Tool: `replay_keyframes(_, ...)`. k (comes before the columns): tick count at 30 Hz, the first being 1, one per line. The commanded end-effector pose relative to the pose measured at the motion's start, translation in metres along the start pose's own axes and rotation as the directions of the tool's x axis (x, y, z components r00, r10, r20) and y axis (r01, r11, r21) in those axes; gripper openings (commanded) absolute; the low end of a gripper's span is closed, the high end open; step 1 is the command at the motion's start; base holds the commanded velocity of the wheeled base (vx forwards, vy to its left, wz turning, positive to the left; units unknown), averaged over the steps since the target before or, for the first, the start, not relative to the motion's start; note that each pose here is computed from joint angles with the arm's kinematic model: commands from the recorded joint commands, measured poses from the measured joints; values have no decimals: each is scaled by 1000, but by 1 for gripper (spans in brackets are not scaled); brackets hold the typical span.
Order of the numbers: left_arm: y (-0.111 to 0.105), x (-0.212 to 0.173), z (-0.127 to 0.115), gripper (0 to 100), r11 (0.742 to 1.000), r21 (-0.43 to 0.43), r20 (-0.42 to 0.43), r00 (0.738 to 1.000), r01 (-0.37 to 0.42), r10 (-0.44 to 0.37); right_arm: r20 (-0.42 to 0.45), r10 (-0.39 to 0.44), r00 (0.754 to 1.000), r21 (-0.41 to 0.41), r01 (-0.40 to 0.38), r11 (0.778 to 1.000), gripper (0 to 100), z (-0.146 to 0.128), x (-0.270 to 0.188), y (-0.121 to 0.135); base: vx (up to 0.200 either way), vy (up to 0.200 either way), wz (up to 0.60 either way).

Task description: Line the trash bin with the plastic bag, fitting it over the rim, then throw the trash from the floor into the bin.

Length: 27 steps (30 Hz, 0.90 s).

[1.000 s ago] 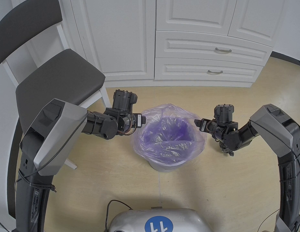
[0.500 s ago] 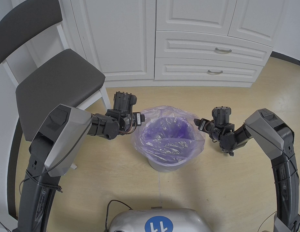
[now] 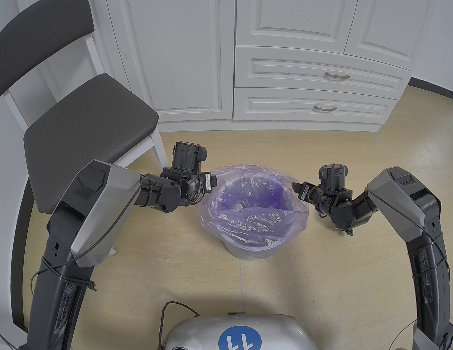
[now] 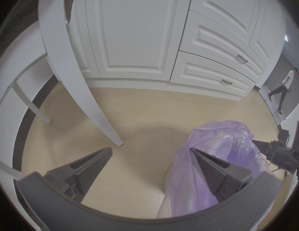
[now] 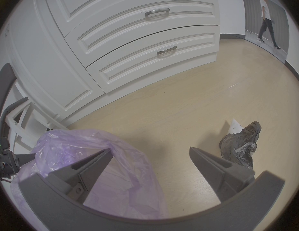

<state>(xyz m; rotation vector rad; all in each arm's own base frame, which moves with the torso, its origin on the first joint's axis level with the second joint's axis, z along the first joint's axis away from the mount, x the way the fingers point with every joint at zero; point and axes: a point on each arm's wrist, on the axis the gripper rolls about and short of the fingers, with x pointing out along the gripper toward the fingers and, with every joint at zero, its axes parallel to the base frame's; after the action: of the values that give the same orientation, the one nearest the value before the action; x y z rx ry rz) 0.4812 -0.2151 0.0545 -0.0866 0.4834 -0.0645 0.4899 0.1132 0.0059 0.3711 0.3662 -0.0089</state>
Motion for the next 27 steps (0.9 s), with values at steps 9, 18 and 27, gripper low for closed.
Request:
replay_keyframes(9, 0, 2, -3, 100, 1000, 7, -7, 1000, -6, 6, -18, -8, 1000, -3, 8, 1000, 100, -9, 5, -3, 0, 0, 0)
replay_keyframes(18, 7, 15, -22, 100, 999, 17, -55, 998, -28, 29, -73, -46, 996, 11, 47, 999, 100, -11, 11, -8, 0, 0, 0)
replay_keyframes(27, 10, 15, -28, 100, 998, 37, -114, 992, -48, 52, -203, -110, 973, -29, 107, 994, 100, -20, 10, -12, 0, 0, 0)
